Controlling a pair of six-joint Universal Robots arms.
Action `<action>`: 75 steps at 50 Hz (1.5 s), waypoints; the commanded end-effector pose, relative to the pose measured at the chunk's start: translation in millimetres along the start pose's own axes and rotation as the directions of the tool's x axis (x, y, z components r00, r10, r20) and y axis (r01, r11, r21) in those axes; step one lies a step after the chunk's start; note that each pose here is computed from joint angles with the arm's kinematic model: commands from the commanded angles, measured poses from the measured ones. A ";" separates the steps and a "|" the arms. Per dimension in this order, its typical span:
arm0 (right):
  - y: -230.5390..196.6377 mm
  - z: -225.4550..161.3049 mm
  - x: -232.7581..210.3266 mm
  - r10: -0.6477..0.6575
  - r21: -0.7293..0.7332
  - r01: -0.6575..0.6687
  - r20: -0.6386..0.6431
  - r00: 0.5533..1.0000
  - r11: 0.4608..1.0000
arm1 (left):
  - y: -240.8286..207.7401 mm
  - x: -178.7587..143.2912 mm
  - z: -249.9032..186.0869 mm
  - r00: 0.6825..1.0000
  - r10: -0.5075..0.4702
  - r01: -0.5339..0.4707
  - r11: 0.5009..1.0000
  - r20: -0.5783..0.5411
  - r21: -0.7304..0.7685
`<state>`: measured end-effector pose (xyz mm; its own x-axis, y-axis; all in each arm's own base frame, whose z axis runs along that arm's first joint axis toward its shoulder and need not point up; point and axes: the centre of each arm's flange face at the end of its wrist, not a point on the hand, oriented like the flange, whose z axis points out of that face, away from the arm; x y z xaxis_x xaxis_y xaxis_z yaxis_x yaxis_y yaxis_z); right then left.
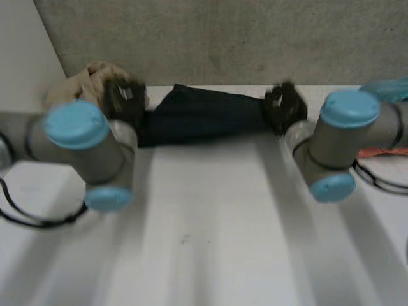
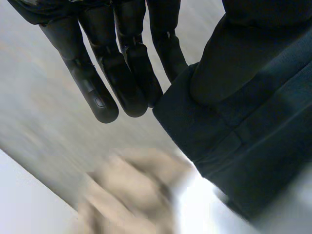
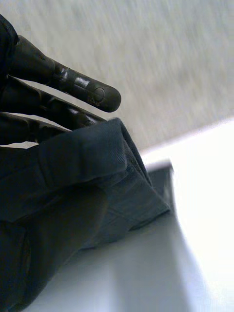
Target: Fold the laundry.
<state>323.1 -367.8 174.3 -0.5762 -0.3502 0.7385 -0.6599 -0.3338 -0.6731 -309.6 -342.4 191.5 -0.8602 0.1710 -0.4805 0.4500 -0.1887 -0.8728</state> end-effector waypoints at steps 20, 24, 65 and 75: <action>2.1 -103.0 25.6 0.173 -0.370 -0.021 0.381 0.908 0.929 | -8.9 -32.3 -126.7 0.979 -0.054 -0.039 0.897 -0.198 -0.440; 3.8 -106.1 24.6 0.180 -0.378 -0.021 0.390 0.903 0.925 | 1.1 -34.7 -136.8 0.978 -0.033 -0.059 0.904 -0.207 -0.423; 8.4 -121.7 14.5 0.186 -0.377 -0.026 0.395 0.900 0.926 | 7.0 -42.4 -141.6 0.985 0.029 -0.078 0.955 -0.170 -0.286; 3.1 -155.1 13.1 0.173 -0.408 0.033 0.457 0.873 0.912 | 1.5 -58.9 -182.1 0.969 0.106 -0.176 0.930 -0.224 -0.323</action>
<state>247.3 -260.1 185.1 -0.4431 -0.7310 0.5189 -0.7847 0.0364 -0.6188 -229.5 -202.5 200.2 -0.7872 0.3275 -0.5225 0.5740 0.0796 -0.8150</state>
